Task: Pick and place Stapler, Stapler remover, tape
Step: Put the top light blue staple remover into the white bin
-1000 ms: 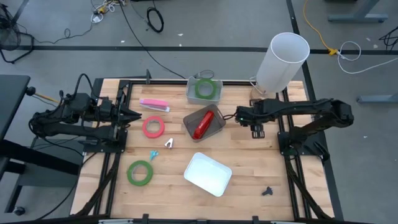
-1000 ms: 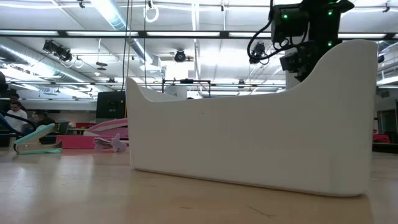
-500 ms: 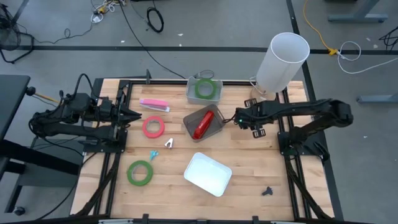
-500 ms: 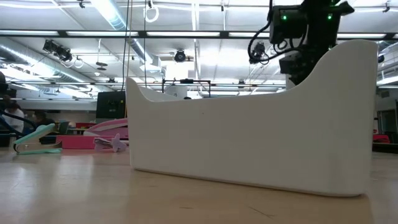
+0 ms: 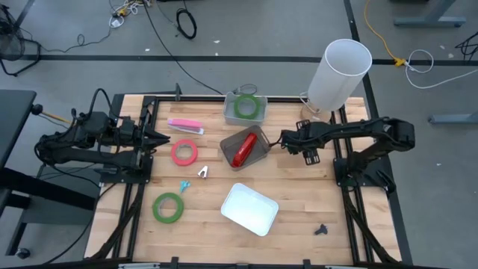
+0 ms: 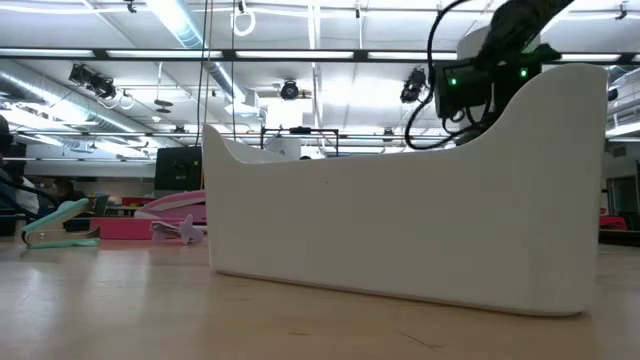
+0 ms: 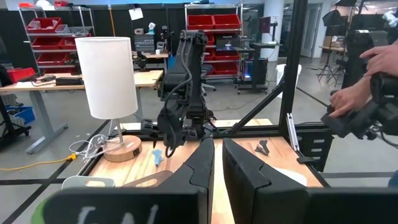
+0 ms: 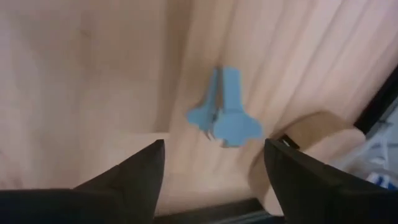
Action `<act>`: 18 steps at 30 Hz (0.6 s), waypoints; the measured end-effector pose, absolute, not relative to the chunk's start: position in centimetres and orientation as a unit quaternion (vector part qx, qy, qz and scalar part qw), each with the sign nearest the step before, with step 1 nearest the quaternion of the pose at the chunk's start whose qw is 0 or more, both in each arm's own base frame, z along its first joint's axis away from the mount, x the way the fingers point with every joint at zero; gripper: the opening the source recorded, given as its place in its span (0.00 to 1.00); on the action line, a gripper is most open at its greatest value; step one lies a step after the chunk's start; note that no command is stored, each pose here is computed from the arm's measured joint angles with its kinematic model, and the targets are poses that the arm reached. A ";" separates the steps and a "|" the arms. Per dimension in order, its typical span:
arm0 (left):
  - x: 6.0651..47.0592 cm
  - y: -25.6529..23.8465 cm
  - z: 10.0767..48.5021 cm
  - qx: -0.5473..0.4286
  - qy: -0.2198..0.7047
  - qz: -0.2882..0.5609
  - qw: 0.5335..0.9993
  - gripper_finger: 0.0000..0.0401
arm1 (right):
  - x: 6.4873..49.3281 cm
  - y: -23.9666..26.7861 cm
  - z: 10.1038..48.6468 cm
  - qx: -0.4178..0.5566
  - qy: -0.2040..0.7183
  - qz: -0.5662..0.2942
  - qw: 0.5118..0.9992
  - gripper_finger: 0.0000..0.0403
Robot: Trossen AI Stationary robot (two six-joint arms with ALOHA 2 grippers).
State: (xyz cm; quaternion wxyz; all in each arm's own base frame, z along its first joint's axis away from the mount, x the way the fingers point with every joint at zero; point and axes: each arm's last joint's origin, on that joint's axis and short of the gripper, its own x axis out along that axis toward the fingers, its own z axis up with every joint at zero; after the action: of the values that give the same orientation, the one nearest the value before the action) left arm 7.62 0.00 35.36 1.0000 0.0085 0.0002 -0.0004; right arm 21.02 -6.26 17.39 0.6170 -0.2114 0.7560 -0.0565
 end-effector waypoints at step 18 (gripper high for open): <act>7.6 0.0 35.4 0.008 0.000 -0.001 1.000 0.09 | 21.3 -7.1 16.0 -0.253 0.747 -0.030 0.614 0.55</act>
State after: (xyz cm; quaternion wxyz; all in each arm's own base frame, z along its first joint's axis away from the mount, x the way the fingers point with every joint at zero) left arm 7.62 -0.01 35.36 1.0000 0.0085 0.0003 -0.0006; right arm 21.30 -7.08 16.01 0.6139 -0.2532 0.7470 -0.0302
